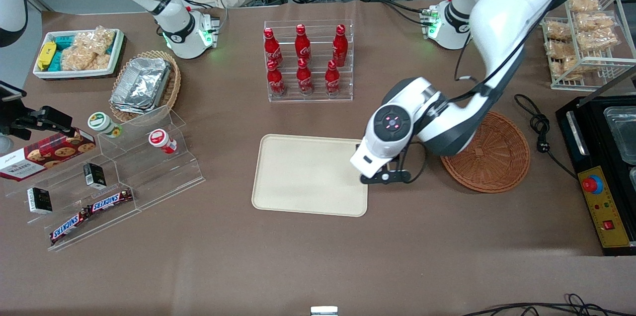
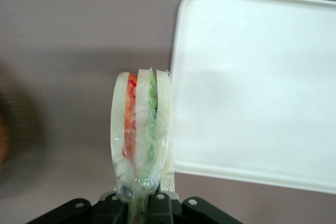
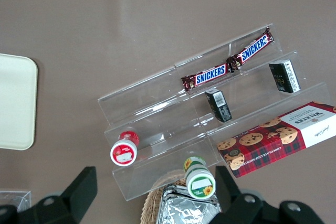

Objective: Place sandwich from basket to tray
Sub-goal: 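Carry the sandwich over the beige tray and lower it onto it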

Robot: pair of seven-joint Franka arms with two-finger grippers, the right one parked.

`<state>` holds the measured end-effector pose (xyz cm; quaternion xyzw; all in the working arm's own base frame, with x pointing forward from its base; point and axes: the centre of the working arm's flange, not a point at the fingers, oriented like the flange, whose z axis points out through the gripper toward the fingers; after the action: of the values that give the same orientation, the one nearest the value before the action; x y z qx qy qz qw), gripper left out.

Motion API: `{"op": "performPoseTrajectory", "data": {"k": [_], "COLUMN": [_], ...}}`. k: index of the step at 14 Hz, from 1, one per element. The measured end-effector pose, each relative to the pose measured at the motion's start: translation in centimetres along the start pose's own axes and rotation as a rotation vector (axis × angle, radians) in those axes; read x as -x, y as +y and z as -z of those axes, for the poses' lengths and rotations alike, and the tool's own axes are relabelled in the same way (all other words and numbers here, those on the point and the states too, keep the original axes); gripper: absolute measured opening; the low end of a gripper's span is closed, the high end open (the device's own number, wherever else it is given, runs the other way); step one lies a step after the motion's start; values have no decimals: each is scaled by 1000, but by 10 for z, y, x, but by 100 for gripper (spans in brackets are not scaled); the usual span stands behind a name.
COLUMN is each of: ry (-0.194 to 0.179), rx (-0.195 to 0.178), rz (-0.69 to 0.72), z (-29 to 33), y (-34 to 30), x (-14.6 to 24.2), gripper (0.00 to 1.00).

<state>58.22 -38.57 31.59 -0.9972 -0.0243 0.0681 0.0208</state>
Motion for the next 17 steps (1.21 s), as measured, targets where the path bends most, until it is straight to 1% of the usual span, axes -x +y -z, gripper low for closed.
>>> {"op": "performPoseTrajectory", "data": {"k": [2, 3, 5, 8, 13, 17], "ry": [23, 32, 40, 43, 67, 103], "rx": [9, 3, -15, -14, 12, 62], "rz": [-8, -14, -11, -7, -1, -3], "z": [-25, -38, -59, -68, -62, -57], "y": [19, 27, 42, 46, 46, 51], "x": [-5, -3, 3, 4, -2, -6], "gripper": [15, 15, 15, 15, 15, 15]}}
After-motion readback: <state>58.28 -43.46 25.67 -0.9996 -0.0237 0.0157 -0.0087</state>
